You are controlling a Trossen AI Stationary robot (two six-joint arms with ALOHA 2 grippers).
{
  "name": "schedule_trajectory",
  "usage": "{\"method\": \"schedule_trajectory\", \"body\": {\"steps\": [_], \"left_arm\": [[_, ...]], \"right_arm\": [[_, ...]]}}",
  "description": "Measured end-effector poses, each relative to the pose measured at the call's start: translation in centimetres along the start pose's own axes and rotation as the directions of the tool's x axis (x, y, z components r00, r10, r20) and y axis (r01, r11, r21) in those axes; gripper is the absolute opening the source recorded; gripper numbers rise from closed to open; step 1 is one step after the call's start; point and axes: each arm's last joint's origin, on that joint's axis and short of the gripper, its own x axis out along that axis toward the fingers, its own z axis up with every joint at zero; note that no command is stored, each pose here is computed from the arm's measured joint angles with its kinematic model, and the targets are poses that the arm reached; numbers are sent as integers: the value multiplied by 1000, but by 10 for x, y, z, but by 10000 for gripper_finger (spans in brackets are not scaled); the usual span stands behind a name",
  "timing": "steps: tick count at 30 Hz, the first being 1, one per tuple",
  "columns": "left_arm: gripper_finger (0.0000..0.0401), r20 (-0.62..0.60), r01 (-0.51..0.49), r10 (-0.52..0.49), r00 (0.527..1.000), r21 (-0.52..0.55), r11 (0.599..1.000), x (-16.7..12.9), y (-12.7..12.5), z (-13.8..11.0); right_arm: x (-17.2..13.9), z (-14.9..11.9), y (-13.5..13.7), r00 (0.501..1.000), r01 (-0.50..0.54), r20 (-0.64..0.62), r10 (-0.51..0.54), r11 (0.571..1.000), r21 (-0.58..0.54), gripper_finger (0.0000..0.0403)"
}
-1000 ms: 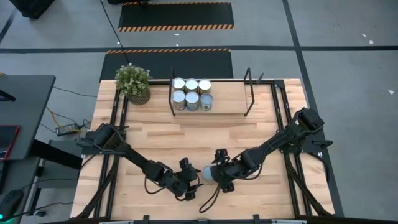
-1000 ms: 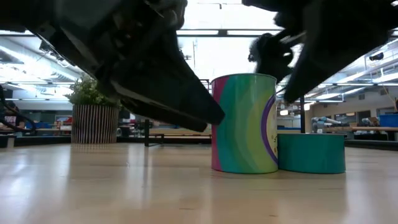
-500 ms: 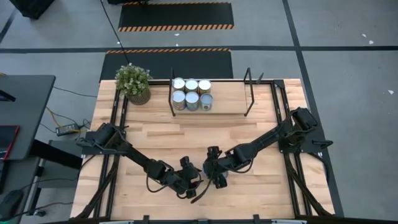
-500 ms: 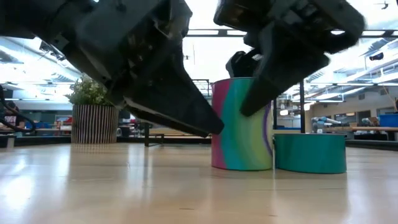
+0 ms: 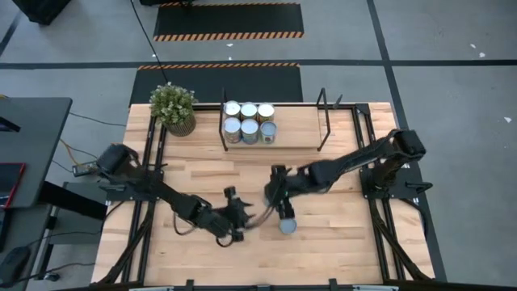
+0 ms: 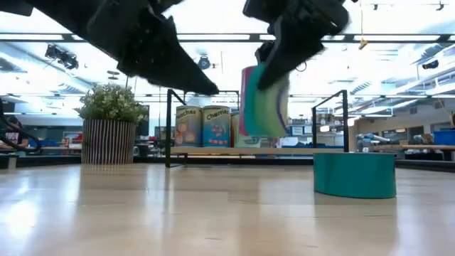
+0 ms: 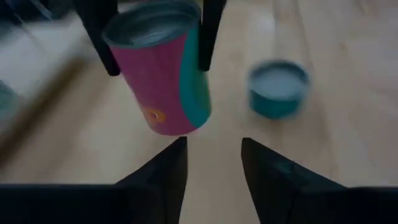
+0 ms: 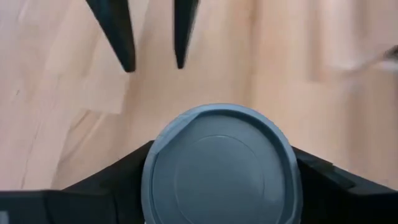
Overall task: Pick and place cans onto a shelf
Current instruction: Put the canned chicken soup on the shelf
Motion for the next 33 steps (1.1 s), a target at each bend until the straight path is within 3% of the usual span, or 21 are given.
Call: {"method": "schedule_trajectory", "body": {"steps": [7,20,24,33], "left_arm": [[142,190,-21,23,981,-14,1000,-30,44,3],[142,308,-53,71,949,-65,996,-50,80,2],[142,318,-61,71,945,-41,997,-52,81,4],[142,322,-37,57,945,-70,997,-55,79,5]], "right_arm": [[-42,8,-49,994,25,106,-29,999,44,303],[-88,-9,-97,969,168,-207,-134,973,157,303],[-84,-22,-133,942,288,-217,-257,949,128,304],[-68,-54,-230,944,323,-161,-289,912,253,304]]}}
